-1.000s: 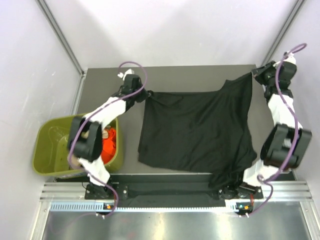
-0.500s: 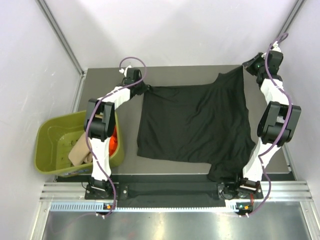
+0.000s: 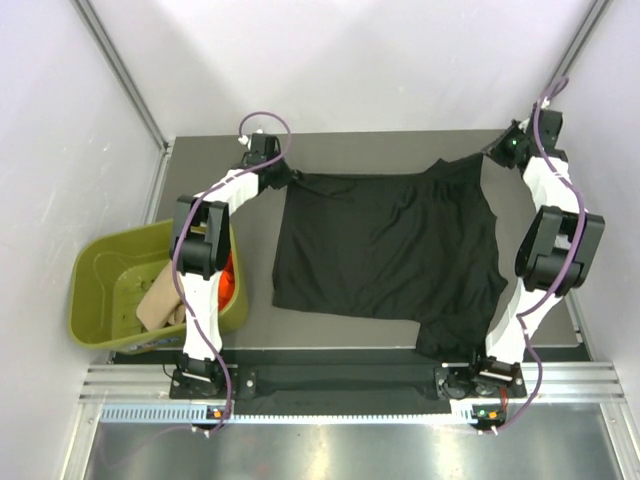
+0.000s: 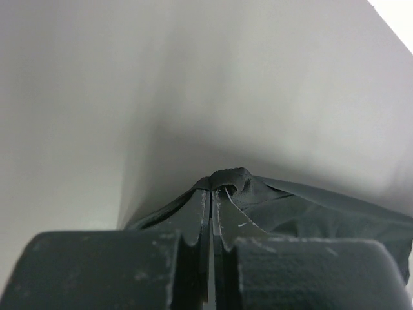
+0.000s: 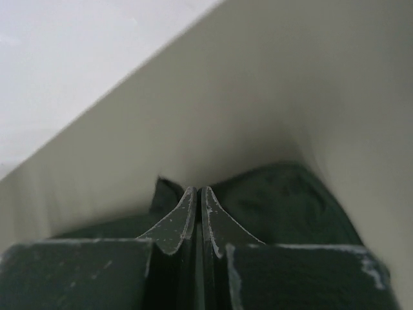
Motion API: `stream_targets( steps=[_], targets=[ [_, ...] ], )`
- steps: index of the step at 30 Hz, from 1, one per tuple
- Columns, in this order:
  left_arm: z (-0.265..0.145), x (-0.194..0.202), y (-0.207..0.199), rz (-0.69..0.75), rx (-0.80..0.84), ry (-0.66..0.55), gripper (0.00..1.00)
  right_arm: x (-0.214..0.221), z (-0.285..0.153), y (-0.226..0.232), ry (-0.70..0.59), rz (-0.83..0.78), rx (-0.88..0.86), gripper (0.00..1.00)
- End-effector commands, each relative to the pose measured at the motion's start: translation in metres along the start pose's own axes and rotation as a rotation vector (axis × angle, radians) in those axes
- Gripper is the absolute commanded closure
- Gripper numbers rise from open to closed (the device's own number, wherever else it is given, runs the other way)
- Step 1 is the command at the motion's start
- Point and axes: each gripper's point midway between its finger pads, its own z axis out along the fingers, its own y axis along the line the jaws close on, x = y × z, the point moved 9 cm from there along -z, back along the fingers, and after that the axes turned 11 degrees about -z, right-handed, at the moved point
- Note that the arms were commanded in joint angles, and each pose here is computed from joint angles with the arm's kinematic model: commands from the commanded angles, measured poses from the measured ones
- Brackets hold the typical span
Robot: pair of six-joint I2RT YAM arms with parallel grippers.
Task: Fold and stack the t-shirts
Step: Flatten the tshirt out, then fold the tshirt
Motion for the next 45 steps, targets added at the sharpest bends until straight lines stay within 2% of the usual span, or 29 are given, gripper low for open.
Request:
stream_targets(
  steps=[1, 12, 22, 37, 41, 42, 44, 45],
  targets=[
    [-0.020, -0.008, -0.006, 0.025, 0.009, -0.011, 0.99, -0.005, -0.050, 0.020, -0.010, -0.035, 0.015, 1.00],
    [-0.051, 0.000, 0.002, 0.075, -0.037, 0.056, 1.00, 0.027, -0.119, 0.021, 0.073, -0.034, 0.122, 1.00],
    [-0.077, 0.009, 0.009, 0.118, -0.076, 0.137, 1.00, 0.070, -0.142, 0.005, 0.214, -0.023, 0.200, 1.00],
    [-0.090, 0.031, 0.032, 0.126, -0.112, 0.245, 0.99, 0.099, -0.161, -0.015, 0.284, -0.014, 0.296, 1.00],
    [-0.097, 0.033, 0.038, 0.136, -0.152, 0.244, 0.88, 0.112, -0.164, -0.019, 0.346, -0.027, 0.294, 0.99],
    [-0.099, 0.035, 0.041, 0.135, -0.165, 0.247, 0.76, 0.118, -0.167, -0.021, 0.372, -0.025, 0.300, 0.94],
    [-0.107, 0.033, 0.041, 0.136, -0.190, 0.229, 0.62, 0.129, -0.176, -0.019, 0.420, -0.013, 0.298, 0.87],
    [-0.110, 0.034, 0.043, 0.129, -0.203, 0.226, 0.52, 0.138, -0.179, -0.020, 0.447, 0.000, 0.296, 0.76]
  ],
)
